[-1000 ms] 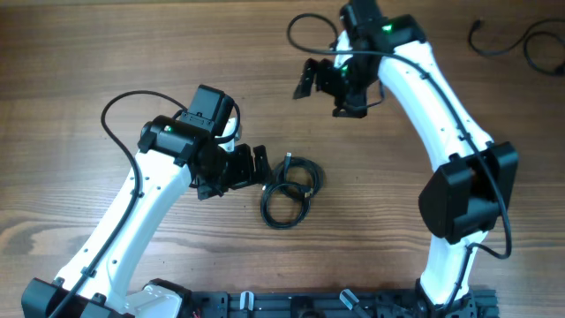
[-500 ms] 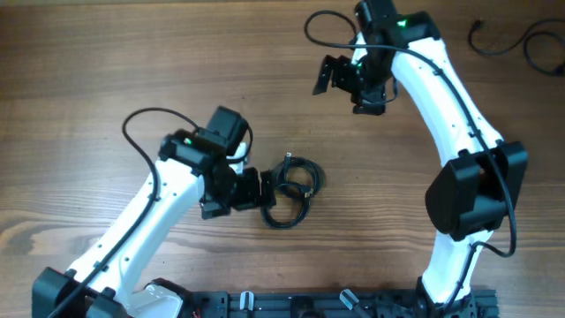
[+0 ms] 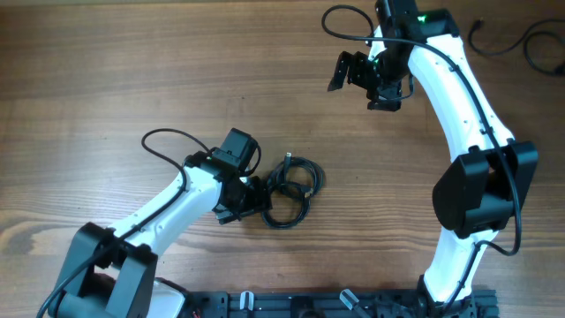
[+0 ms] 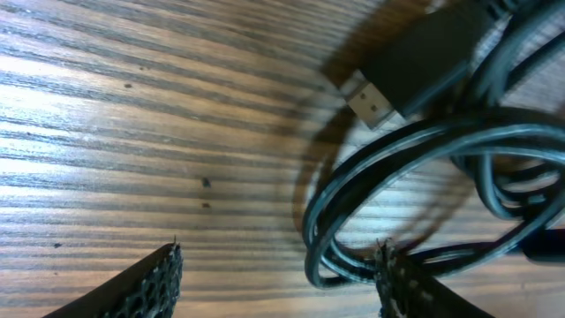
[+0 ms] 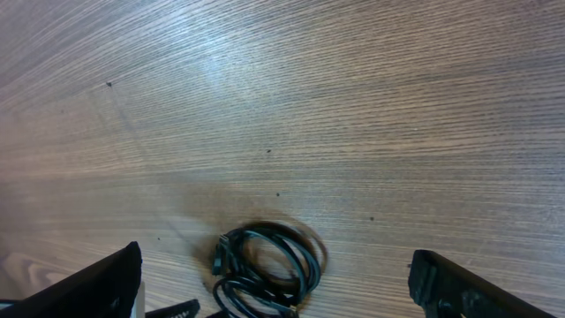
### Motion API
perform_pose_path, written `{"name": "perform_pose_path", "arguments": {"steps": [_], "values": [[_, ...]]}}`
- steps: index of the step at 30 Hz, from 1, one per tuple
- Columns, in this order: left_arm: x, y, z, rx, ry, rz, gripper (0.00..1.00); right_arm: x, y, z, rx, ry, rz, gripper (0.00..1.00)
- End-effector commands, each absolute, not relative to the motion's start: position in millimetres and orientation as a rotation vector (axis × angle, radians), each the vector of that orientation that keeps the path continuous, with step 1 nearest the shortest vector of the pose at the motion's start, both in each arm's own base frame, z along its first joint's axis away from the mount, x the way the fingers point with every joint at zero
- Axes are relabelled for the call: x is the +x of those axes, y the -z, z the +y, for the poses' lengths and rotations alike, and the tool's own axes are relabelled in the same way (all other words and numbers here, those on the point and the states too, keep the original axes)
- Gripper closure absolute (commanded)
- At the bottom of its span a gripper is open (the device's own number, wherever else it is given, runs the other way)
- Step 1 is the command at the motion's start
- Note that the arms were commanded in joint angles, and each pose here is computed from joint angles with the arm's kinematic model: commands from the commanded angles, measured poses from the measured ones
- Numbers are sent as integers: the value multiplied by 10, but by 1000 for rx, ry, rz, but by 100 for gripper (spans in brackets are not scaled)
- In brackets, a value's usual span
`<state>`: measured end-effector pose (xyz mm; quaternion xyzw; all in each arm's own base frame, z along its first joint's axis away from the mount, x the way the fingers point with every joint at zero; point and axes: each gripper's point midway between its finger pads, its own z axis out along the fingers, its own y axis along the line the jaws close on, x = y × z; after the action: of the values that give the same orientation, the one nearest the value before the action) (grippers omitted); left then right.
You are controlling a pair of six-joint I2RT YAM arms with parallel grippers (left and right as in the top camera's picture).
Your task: Untangle cables
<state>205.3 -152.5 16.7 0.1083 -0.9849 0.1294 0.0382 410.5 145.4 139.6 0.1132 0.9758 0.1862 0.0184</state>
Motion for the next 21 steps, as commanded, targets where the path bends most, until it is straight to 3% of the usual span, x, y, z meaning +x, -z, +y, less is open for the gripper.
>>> {"name": "perform_pose_path", "arguments": {"steps": [1,4,9,18,21], "values": [[2060,-94,-1506,359,-367,-3023,41,4118,-1340,1449,319,-552,3041,0],[2082,-96,-1518,394,-375,-3023,52,4118,-1340,1449,318,-552,3041,0],[2093,-97,-1524,422,-380,-3021,54,4118,-1340,1449,319,-552,3041,0],[1983,60,-1618,307,-275,-3038,49,4098,-1337,1445,280,-548,3049,0],[1983,61,-1619,306,-276,-3038,57,4084,-1321,1404,286,-512,3058,0]]}}
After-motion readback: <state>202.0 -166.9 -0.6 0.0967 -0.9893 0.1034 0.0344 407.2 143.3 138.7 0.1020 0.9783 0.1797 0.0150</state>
